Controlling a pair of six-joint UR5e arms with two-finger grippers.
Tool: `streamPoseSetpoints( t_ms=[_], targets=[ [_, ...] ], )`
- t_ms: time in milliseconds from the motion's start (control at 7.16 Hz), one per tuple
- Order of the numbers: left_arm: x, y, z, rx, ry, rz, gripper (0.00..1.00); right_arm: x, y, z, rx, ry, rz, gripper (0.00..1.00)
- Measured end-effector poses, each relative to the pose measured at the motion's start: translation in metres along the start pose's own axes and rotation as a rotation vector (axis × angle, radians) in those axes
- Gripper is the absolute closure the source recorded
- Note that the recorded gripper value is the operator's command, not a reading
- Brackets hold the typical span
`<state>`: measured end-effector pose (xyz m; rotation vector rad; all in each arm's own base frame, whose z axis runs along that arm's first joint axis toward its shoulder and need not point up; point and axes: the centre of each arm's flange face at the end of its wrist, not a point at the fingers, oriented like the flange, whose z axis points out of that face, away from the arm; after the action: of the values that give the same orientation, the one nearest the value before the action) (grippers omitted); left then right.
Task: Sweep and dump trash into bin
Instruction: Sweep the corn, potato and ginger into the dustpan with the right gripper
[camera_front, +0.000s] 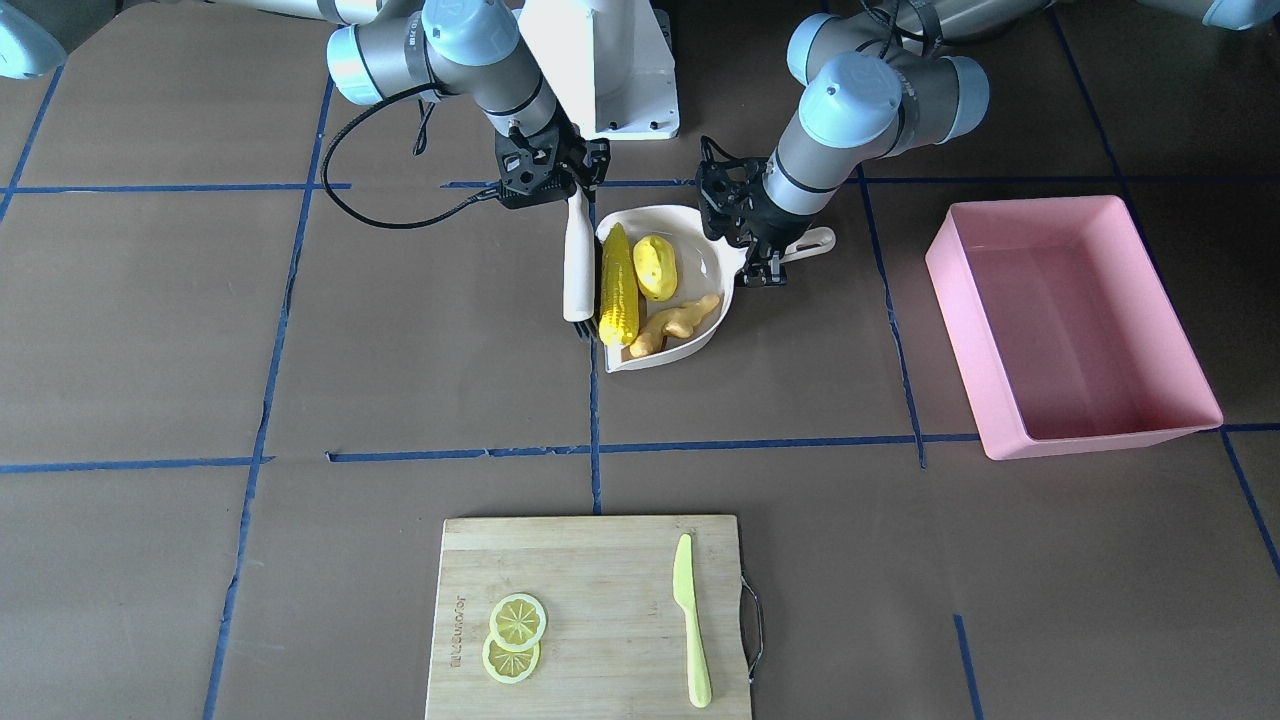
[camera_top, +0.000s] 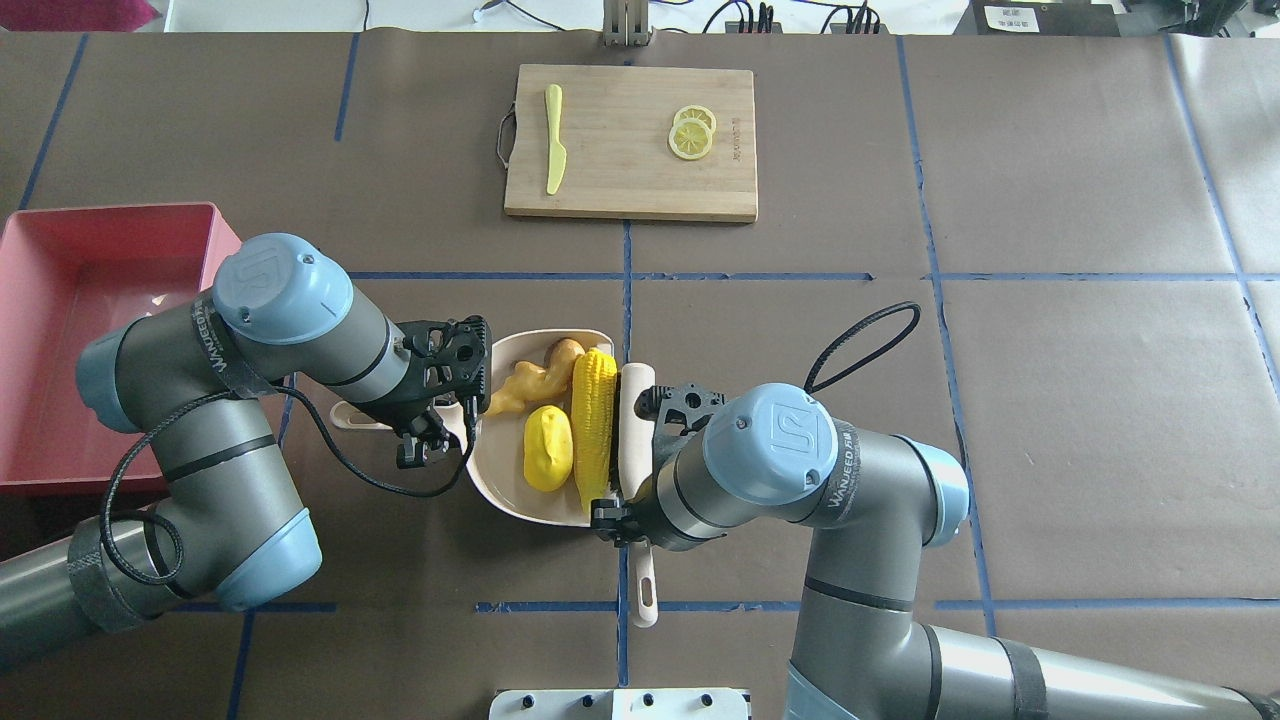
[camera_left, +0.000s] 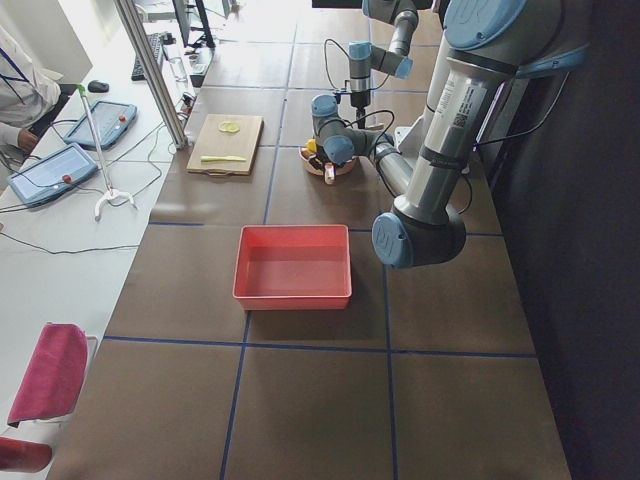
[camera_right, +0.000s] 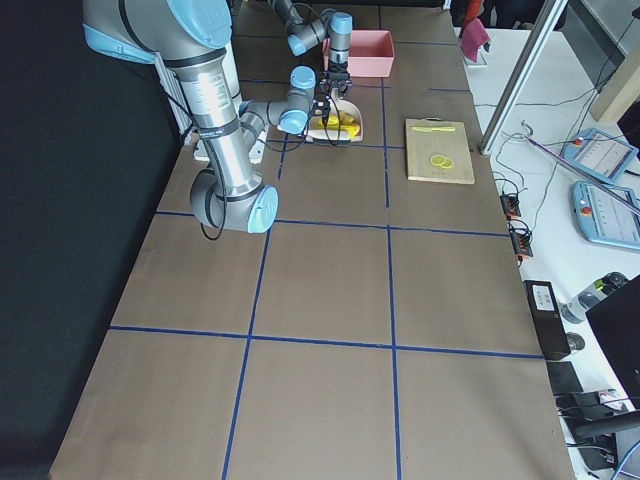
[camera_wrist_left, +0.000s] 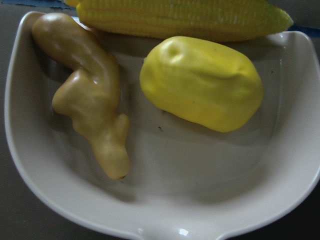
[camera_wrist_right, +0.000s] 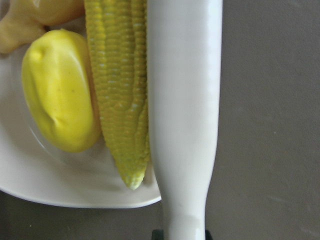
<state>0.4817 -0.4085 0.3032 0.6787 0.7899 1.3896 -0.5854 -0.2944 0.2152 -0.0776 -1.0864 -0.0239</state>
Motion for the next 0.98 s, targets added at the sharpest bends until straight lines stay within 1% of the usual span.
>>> streamPoseSetpoints(
  t_ms=[419,977],
  targets=[
    [0.000,0.000,0.000,0.001,0.000,0.000,0.99,-0.032,-0.009,0.015,0.000,-0.006,-0.003,1.00],
    [0.000,0.000,0.000,0.001,0.000,0.000,0.99,-0.040,-0.009,0.013,0.000,-0.016,-0.007,1.00]
  ],
)
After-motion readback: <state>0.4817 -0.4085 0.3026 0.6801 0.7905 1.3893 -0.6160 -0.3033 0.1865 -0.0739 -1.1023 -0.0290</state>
